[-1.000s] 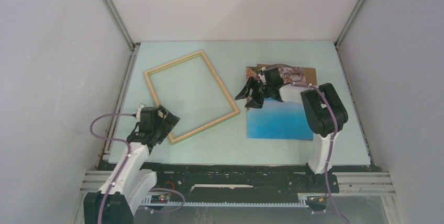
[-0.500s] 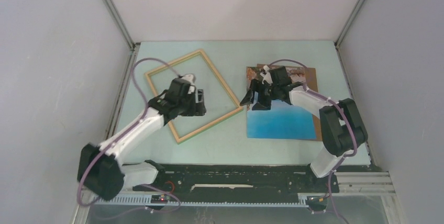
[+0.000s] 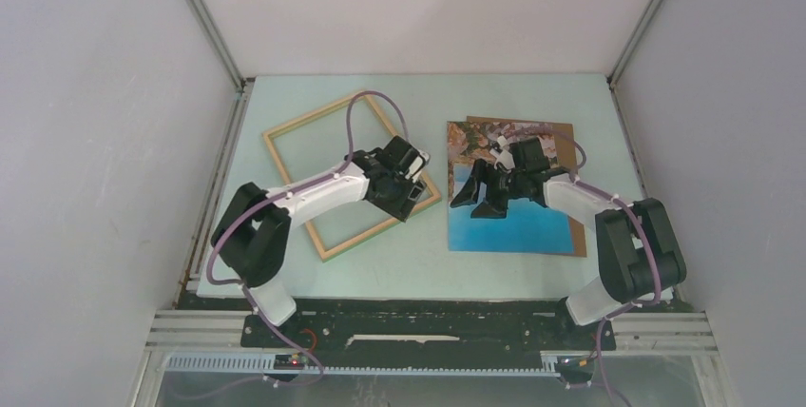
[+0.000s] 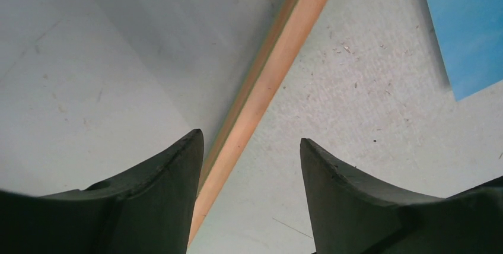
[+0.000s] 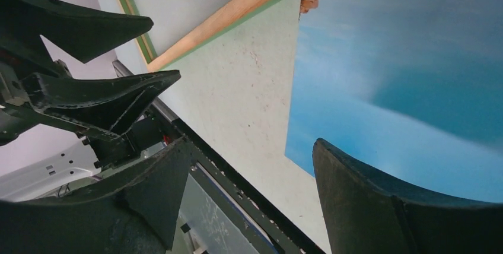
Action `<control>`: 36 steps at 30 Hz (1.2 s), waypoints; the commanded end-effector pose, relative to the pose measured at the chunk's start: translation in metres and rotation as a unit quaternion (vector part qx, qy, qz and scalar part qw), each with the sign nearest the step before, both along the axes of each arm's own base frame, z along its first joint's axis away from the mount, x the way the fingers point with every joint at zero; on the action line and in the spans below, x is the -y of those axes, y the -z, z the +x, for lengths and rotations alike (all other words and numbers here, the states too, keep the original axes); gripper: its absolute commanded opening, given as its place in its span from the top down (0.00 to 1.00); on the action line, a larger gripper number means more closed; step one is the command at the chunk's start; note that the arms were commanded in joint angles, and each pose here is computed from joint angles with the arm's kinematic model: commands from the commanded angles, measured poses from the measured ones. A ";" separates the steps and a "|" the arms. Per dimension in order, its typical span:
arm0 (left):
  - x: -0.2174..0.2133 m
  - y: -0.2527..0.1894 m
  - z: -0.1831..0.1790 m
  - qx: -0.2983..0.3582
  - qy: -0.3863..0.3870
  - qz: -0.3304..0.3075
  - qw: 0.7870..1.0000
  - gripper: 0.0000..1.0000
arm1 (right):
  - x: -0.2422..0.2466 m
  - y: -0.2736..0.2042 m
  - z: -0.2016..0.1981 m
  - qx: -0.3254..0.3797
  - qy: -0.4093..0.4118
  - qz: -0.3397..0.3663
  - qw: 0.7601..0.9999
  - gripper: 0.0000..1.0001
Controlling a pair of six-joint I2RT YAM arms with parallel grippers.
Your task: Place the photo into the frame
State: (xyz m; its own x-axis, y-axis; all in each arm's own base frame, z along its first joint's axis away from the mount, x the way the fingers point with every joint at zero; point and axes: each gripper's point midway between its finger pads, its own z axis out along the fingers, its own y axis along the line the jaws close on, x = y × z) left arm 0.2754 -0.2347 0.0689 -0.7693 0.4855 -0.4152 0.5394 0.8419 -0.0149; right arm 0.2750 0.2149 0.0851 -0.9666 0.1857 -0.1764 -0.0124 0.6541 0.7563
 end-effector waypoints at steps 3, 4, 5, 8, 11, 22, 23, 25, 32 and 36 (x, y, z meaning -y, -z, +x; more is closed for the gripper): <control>0.008 -0.007 0.009 0.007 0.013 0.017 1.000 0.44 | -0.002 -0.006 -0.005 0.014 -0.006 0.016 1.000 0.18; 0.008 -0.007 0.011 0.009 0.010 0.018 1.000 0.44 | -0.002 -0.006 -0.005 0.014 -0.006 0.016 1.000 0.18; 0.009 -0.007 0.012 0.007 0.009 0.019 1.000 0.42 | -0.003 -0.006 -0.006 0.014 -0.006 0.016 1.000 0.18; 0.010 0.001 0.010 -0.012 0.009 0.030 0.999 0.41 | -0.003 -0.005 -0.006 0.014 -0.007 0.016 1.000 0.18; 0.008 0.009 0.010 -0.016 0.003 0.043 0.999 0.42 | -0.003 -0.006 -0.007 0.015 -0.006 0.015 1.000 0.18; 0.016 -0.004 -0.002 0.005 -0.017 0.000 1.000 0.35 | -0.029 0.013 -0.001 -0.047 0.112 -0.014 0.993 0.22; 0.013 -0.011 -0.005 0.010 -0.021 -0.009 1.000 0.30 | -0.039 0.012 -0.002 -0.052 0.119 -0.009 0.992 0.22; 0.003 -0.029 -0.012 0.028 -0.029 -0.018 0.999 0.25 | -0.057 0.012 -0.006 -0.078 0.134 0.005 0.988 0.22; -0.041 -0.056 -0.033 0.043 -0.079 -0.071 0.993 0.21 | -0.070 0.036 -0.003 -0.136 0.229 -0.062 0.962 0.27; -0.049 -0.055 -0.037 0.030 -0.120 -0.131 0.984 0.22 | -0.078 0.045 0.001 -0.148 0.267 -0.080 0.949 0.31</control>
